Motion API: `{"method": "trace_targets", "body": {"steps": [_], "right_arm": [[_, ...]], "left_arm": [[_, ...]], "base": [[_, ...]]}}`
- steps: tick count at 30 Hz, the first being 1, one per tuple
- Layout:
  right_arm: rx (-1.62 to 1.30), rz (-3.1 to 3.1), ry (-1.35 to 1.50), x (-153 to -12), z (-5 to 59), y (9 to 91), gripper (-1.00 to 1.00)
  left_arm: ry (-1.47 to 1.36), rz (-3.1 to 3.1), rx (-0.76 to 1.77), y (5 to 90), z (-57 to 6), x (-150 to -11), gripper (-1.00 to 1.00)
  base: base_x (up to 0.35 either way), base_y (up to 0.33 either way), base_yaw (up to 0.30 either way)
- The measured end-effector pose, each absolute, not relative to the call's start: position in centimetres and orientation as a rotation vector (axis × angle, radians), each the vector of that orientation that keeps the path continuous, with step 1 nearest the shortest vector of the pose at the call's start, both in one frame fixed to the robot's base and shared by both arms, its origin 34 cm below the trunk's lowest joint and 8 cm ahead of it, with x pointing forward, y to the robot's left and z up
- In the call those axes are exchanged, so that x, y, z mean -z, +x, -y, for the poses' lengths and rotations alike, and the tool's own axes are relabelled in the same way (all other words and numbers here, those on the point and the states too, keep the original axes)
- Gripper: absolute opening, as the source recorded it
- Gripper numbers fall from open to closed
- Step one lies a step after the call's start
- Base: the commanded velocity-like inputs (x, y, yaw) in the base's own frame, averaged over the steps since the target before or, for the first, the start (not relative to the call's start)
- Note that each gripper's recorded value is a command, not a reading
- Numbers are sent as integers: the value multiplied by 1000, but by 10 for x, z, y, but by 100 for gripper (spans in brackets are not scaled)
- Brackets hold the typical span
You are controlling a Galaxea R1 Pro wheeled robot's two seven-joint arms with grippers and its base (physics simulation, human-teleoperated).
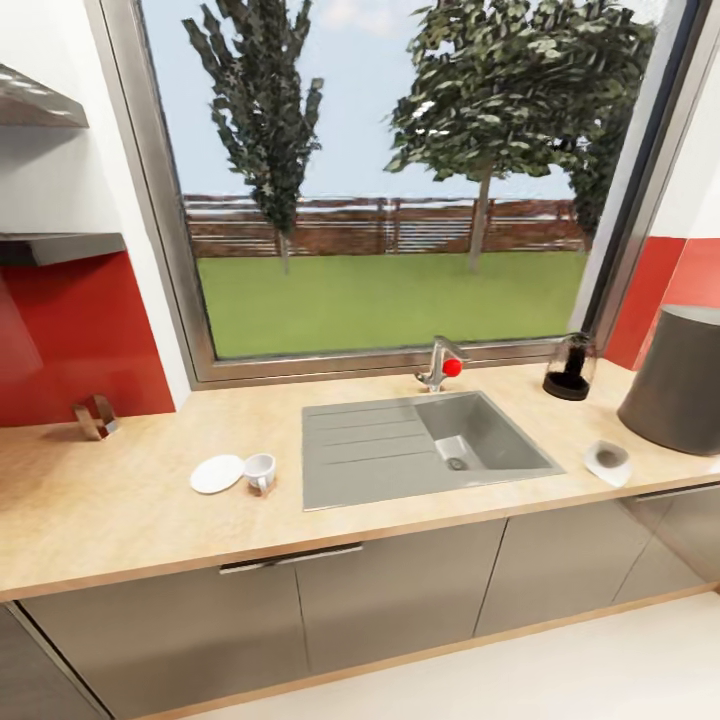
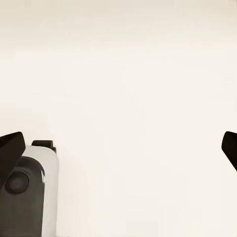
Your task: Set up a coffee station on the kitchen countertop: keep the coffee maker on the countertop, move the bottle of coffee from the kitchen shelf to the counter next to the coffee maker, place a paper coffee filter on top of the coffee maker, put the saucer next to the coffee maker with the coffee cup on the saucer, and place the electric kettle next to the coffee maker.
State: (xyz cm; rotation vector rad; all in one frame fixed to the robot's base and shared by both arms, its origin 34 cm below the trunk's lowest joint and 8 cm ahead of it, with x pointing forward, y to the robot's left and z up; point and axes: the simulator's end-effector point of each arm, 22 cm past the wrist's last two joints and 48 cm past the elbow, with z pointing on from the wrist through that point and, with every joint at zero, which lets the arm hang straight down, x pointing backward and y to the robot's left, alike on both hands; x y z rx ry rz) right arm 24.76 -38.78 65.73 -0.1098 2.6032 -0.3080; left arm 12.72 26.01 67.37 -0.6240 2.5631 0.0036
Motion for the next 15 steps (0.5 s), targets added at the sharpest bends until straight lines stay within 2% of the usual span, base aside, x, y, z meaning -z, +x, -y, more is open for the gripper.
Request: {"method": "trace_targets", "body": {"steps": [15], "right_arm": [[308, -2603, -110, -657, 388, 247, 100]], "left_arm": [[-624, -2564, -4, 127, -260, -674, 100]], "base": [[0, 341, 0]]}}
